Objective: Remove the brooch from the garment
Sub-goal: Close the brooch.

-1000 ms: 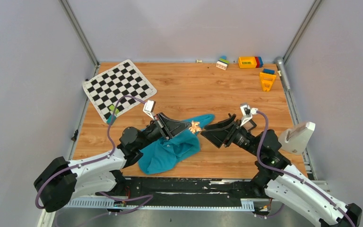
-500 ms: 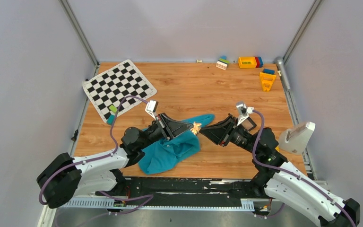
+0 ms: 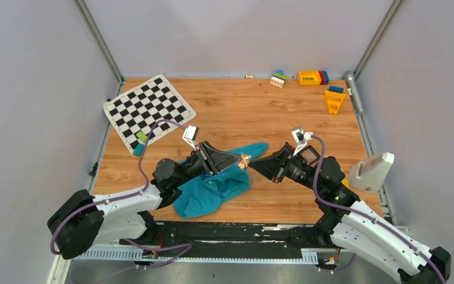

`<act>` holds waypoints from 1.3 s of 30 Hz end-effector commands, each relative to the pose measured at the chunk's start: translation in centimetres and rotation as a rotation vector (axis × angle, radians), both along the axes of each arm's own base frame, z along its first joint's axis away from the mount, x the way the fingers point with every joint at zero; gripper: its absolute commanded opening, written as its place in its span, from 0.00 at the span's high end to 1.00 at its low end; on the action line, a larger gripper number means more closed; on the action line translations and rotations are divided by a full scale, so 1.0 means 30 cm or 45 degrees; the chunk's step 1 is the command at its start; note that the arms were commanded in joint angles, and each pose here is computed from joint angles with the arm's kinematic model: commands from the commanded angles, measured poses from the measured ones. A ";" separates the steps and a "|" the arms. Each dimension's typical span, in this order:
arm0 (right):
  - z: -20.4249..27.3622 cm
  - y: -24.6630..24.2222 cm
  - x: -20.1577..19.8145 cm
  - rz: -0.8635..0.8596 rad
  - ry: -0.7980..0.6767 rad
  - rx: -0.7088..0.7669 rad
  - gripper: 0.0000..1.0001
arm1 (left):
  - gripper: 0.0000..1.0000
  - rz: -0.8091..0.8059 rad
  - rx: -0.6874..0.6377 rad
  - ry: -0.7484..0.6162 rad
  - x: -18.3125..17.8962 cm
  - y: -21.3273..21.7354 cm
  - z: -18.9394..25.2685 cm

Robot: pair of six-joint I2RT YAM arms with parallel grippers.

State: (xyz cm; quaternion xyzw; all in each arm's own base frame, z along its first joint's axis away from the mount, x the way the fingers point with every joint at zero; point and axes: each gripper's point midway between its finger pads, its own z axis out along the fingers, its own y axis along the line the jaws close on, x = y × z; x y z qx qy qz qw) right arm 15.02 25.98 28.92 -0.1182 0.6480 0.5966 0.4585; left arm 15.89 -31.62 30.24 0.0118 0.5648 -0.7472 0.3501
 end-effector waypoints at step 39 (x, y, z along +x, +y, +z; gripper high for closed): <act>-0.032 0.040 0.013 0.327 0.175 -0.184 1.00 | 0.51 -0.331 0.404 -0.065 -0.030 0.042 -0.110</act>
